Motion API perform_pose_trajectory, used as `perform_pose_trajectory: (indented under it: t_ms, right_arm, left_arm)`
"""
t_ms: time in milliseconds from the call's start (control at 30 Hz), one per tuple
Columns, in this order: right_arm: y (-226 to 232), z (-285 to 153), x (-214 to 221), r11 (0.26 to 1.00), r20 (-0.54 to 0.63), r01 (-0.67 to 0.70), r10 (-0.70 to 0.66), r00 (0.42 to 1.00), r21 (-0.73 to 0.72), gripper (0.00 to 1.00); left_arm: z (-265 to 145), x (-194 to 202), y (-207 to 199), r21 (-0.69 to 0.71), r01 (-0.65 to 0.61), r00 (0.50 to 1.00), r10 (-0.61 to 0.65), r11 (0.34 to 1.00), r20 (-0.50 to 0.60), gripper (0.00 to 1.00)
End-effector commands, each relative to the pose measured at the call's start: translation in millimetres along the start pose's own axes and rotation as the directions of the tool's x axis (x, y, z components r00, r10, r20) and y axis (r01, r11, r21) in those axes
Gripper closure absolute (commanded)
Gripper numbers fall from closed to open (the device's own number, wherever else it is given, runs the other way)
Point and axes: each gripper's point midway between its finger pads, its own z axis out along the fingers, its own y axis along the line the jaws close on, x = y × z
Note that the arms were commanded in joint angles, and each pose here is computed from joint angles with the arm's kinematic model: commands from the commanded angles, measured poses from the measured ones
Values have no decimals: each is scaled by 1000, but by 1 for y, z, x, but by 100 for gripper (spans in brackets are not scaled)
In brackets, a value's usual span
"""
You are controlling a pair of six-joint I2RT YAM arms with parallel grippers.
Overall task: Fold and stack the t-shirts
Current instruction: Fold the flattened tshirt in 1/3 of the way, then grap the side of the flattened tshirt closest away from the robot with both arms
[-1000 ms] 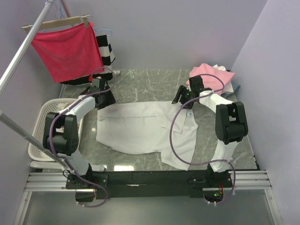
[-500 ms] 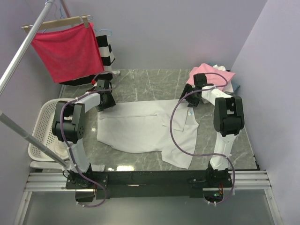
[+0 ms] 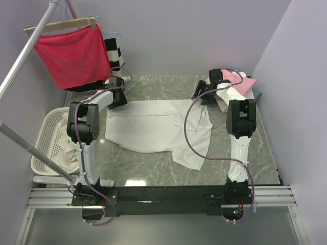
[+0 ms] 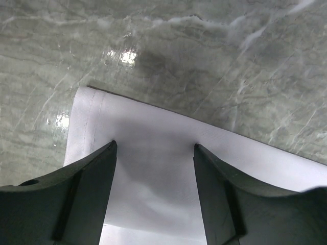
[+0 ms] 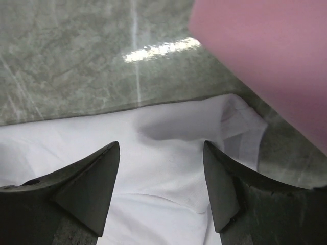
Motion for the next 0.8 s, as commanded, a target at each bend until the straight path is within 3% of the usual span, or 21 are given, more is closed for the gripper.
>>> perform_pose_trajectory:
  t_ms: [0, 133, 233, 333, 500, 600, 767]
  right_arm:
    - [38, -48, -38, 985, 166, 106, -84, 983, -133, 26]
    - [49, -115, -39, 973, 325, 180, -124, 938, -148, 22]
    - [47, -147, -25, 972, 350, 188, -129, 928, -140, 22]
    - [42, -159, 7, 975, 296, 151, -99, 950, -160, 22]
    - [36, -161, 79, 970, 172, 125, -89, 981, -208, 22]
    - [59, -162, 128, 934, 92, 199, -179, 980, -298, 23]
    - [91, -151, 174, 908, 21, 296, -304, 952, -296, 23]
  left_arm:
    - [-19, -21, -5, 48, 5, 998, -8, 999, 69, 31]
    - [-92, -58, -9, 168, 45, 966, -86, 985, 246, 24]
    - [-132, -58, -1, 201, 67, 947, -126, 977, 296, 16]
    - [-148, -31, 15, 187, 103, 956, -149, 977, 254, 17]
    - [-155, 49, 28, 173, 132, 981, -154, 976, 116, 20]
    - [-164, 87, 37, 174, 179, 979, -193, 968, 67, 21]
    - [-181, 125, 46, 190, 281, 957, -289, 941, 15, 22]
